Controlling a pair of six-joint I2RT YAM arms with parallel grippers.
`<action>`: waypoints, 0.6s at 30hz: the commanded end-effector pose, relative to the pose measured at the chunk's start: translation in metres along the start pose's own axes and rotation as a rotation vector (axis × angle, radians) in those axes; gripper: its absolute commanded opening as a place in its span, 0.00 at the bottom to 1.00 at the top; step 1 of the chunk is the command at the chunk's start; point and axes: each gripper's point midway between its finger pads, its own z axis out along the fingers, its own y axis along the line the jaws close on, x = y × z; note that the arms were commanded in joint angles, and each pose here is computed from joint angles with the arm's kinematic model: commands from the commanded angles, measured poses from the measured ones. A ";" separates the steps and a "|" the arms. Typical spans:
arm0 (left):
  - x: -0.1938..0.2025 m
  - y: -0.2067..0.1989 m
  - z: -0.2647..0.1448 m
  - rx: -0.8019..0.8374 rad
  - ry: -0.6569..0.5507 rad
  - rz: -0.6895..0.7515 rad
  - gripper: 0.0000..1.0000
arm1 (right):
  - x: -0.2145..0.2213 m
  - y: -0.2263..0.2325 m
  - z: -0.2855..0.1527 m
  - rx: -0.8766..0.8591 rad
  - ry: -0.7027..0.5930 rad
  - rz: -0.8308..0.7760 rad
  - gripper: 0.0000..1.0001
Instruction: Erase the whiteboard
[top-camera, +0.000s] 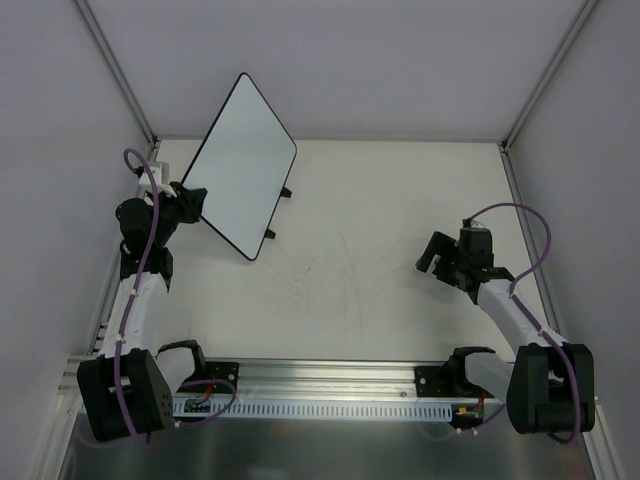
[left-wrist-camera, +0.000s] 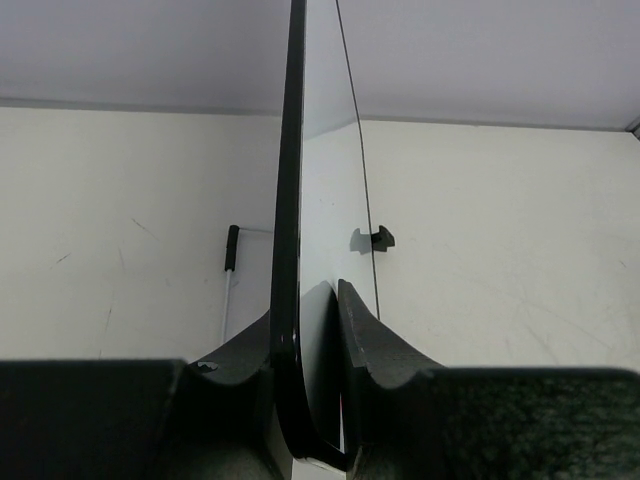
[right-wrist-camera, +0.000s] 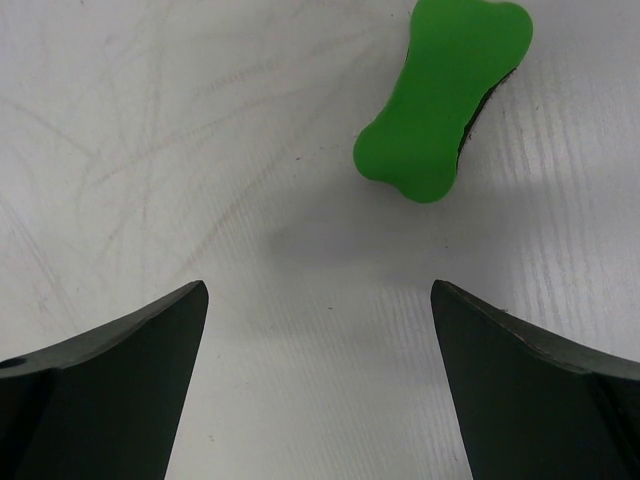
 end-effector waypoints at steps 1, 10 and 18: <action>0.075 0.020 -0.021 -0.041 0.270 0.080 0.00 | -0.003 0.004 -0.002 -0.022 -0.018 0.008 0.99; 0.070 0.001 -0.028 0.049 0.290 0.041 0.00 | -0.002 0.006 -0.003 -0.034 -0.016 0.013 0.99; 0.061 -0.003 -0.034 0.054 0.300 -0.001 0.00 | 0.000 0.006 -0.005 -0.043 -0.022 0.015 0.99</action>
